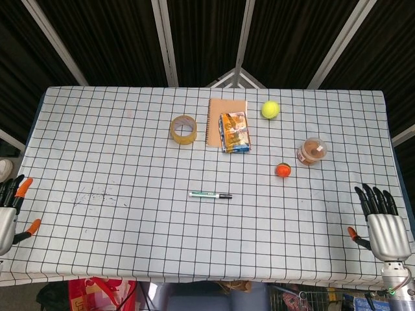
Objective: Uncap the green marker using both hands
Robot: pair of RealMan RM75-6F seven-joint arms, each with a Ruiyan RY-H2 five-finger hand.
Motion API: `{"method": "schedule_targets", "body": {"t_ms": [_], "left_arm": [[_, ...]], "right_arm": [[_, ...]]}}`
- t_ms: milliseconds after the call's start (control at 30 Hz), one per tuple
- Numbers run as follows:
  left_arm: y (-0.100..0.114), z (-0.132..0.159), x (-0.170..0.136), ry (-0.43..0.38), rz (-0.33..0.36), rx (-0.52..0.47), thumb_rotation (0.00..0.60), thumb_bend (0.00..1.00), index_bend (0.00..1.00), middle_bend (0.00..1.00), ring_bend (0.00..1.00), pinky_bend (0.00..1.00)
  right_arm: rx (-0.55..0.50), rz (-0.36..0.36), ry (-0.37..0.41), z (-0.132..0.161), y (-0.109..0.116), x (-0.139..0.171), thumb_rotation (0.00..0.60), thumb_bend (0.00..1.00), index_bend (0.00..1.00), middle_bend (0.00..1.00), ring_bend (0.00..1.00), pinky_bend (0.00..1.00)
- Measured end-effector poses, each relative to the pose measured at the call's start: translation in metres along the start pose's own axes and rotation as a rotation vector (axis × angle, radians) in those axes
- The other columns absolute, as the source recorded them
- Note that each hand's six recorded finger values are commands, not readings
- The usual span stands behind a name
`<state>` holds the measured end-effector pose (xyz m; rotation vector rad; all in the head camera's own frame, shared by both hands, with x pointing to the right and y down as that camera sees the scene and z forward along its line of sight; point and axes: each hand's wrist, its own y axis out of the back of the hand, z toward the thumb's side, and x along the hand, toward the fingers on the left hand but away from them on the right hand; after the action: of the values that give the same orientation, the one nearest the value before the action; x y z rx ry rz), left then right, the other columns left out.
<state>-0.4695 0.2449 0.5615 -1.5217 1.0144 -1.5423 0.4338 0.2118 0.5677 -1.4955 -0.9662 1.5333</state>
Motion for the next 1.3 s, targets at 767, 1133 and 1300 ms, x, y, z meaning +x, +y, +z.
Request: {"method": "schedule_targets", "body": {"t_ms": [767, 1133, 1300], "left_arm": [[0.046, -0.003, 0.163, 0.166, -0.017, 0.183, 0.6, 0.38, 0.09, 0.0, 0.0, 0.0], [0.028, 0.024, 0.236, 0.2, 0.013, 0.1, 0.6, 0.38, 0.1, 0.0, 0.0, 0.0], [0.022, 0.059, 0.257, 0.142, 0.023, 0.147, 0.6, 0.38, 0.1, 0.0, 0.0, 0.0]], "right_arm": [[0.044, 0.044, 0.018, 0.02, -0.013, -0.009, 0.6, 0.25, 0.08, 0.07, 0.03, 0.06], [0.067, 0.07, 0.007, 0.028, -0.023, -0.015, 0.6, 0.25, 0.08, 0.07, 0.03, 0.06], [0.072, 0.091, -0.011, 0.026, -0.032, -0.016, 0.6, 0.25, 0.08, 0.07, 0.03, 0.06]]}}
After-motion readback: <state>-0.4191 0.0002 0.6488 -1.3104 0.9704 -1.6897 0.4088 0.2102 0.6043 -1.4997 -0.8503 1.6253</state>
